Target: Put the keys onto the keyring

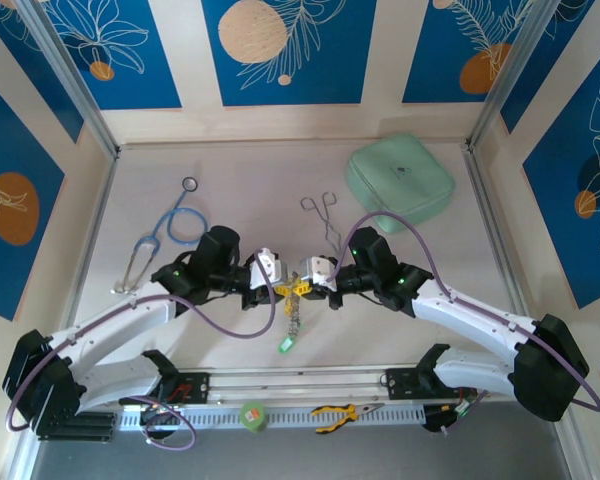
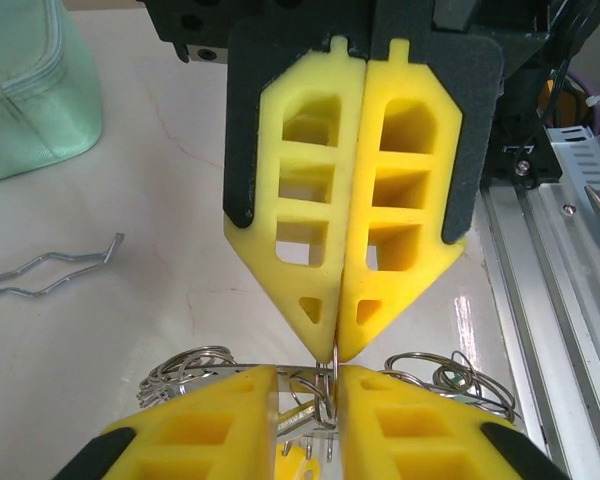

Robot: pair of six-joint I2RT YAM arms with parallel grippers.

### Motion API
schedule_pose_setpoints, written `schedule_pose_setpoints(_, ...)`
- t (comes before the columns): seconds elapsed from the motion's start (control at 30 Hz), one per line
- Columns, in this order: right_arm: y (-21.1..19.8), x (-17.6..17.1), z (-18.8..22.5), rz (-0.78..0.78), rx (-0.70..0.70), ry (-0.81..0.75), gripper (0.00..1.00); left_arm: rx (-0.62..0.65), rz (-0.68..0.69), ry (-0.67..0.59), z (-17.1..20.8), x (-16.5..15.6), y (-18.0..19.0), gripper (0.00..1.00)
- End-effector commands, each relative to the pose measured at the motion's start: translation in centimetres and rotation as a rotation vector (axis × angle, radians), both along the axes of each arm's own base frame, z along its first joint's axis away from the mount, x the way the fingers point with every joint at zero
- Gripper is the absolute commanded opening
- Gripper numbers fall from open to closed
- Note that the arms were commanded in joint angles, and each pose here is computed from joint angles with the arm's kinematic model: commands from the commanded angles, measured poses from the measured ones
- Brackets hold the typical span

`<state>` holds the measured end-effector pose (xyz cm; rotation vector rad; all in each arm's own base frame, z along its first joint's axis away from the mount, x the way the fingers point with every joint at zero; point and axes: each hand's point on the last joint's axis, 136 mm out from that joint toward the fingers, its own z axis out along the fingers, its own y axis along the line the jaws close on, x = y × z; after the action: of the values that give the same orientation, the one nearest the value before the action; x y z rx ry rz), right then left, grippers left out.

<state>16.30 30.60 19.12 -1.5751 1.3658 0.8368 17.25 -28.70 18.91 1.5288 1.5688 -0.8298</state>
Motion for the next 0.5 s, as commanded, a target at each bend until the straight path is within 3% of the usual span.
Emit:
schedule_pose_setpoints(0.0, 0.3, -0.3, 0.4, 0.023, 0.017, -0.02, 0.0, -0.017, -0.026, 0.011, 1.0, -0.1, -0.3, 0.17)
schedule_pose_setpoints(0.3, 0.5, -0.5, 0.4, 0.028, 0.016, -0.018, 0.0, -0.041, -0.044, 0.016, 1.6, -0.3, -0.6, 0.0)
schedule_pose_setpoints(0.4, 0.2, 0.2, 0.5, -0.011, 0.013, -0.027, 0.01, -0.051, 0.001, 0.022, 2.0, 0.2, -0.5, 0.0)
schedule_pose_setpoints(0.47, -0.2, 0.9, 0.9, -0.058, 0.023, -0.018, 0.19, -0.061, 0.096, 0.059, 2.2, 1.3, -0.3, 0.0)
